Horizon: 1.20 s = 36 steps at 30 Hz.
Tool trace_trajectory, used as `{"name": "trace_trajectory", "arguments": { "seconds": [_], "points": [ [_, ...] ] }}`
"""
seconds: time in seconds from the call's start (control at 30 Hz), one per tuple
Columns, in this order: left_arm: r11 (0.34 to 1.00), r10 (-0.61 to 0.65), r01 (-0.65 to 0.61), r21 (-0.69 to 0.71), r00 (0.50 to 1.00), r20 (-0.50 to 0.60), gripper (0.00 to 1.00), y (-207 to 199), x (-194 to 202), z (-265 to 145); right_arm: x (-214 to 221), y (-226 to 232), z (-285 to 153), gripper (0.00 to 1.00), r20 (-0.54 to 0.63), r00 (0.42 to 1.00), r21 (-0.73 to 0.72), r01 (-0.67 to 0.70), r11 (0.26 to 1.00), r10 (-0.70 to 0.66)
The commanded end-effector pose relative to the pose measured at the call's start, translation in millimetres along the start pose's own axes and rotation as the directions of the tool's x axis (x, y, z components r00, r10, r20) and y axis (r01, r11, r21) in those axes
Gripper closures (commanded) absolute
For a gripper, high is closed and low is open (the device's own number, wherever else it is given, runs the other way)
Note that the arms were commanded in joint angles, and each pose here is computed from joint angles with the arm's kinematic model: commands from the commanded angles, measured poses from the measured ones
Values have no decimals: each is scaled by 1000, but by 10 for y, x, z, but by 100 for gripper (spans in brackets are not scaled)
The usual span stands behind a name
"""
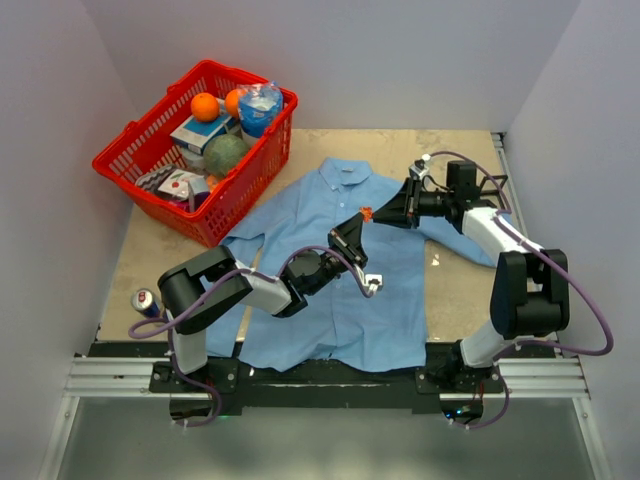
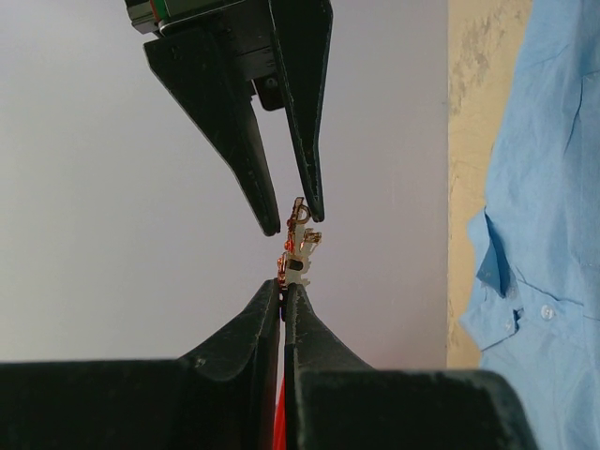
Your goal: Remove the brooch from the garment
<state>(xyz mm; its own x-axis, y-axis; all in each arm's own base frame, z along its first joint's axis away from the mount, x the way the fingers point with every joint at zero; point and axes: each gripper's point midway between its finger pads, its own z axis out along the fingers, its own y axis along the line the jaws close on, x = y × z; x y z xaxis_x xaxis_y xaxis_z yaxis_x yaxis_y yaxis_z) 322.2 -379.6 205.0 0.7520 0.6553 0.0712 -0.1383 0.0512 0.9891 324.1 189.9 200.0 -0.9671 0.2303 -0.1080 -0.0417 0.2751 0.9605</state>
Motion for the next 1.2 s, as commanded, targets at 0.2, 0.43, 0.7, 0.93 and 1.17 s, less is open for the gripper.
{"name": "trace_trajectory", "arguments": {
  "seconds": [0.2, 0.43, 0.7, 0.93, 1.17],
  "points": [
    [774, -135, 106, -624, 991, 0, 100, 1581, 182, -490, -15, 121, -15, 83, -5, 999, -59, 46, 997, -46],
    [772, -189, 137, -620, 982, -18, 86, 1529, 255, -497, -97, 200, -32, 100, 25, 988, -72, 152, 986, -150],
    [770, -227, 167, -616, 974, -21, 56, 1484, 295, -506, -266, 326, -55, 100, 59, 973, -64, 226, 972, -223],
    [758, -302, 201, -621, 951, -62, 43, 1438, 435, -567, -600, 324, -282, 100, 169, 945, 21, 282, 959, -281],
    [766, -358, 218, -605, 926, -118, 42, 1325, 601, -676, -1137, 176, -941, 100, 438, 771, 291, 364, 885, -462]
  ]
}}
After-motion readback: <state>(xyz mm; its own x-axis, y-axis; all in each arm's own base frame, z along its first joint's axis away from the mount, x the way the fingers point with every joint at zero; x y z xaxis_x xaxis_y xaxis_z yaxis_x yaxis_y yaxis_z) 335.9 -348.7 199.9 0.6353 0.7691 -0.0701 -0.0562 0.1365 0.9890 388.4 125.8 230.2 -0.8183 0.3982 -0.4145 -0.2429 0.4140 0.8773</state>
